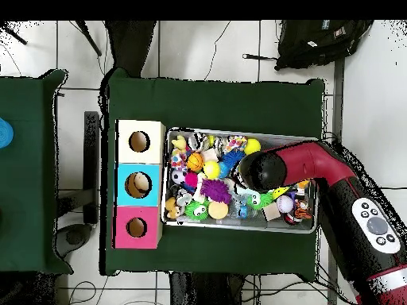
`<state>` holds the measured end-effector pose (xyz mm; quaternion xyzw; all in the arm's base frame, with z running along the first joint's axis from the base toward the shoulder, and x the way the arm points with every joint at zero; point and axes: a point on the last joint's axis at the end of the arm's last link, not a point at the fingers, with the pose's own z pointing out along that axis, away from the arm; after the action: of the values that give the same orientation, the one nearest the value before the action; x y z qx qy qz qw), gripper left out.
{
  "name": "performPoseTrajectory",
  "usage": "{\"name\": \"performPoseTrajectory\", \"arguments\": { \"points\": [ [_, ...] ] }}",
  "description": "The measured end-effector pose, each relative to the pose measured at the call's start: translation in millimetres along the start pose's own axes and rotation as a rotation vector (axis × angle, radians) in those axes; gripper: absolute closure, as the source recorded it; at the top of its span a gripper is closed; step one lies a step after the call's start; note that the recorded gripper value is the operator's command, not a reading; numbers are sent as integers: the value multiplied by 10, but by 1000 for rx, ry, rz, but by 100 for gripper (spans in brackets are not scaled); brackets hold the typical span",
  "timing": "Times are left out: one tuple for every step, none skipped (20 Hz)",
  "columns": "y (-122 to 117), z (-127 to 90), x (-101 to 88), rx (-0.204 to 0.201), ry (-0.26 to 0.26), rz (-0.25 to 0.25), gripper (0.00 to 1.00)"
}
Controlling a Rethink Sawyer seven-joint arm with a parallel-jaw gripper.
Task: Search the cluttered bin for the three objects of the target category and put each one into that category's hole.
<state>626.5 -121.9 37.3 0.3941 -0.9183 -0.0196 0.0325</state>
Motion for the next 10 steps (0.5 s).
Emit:
{"name": "performPoseTrajectory", "arguments": {
  "points": [
    [2,-6,-3,-2,-1,2,0],
    [5,-30,-20,-7,-5,7,0],
    [8,-39,-29,-9,-7,8,0],
    [10,-54,-43,-10,-9,10,0],
    [12,-60,-49,-11,-9,10,0],
    [14,-69,-59,-11,-10,10,0],
    [22,-87,-78,-11,-12,10,0],
    [25,-96,-88,-12,-12,10,0],
    [35,-128,-117,-12,-14,9,0],
    [37,-146,-128,-11,-15,10,0]
  ]
}}
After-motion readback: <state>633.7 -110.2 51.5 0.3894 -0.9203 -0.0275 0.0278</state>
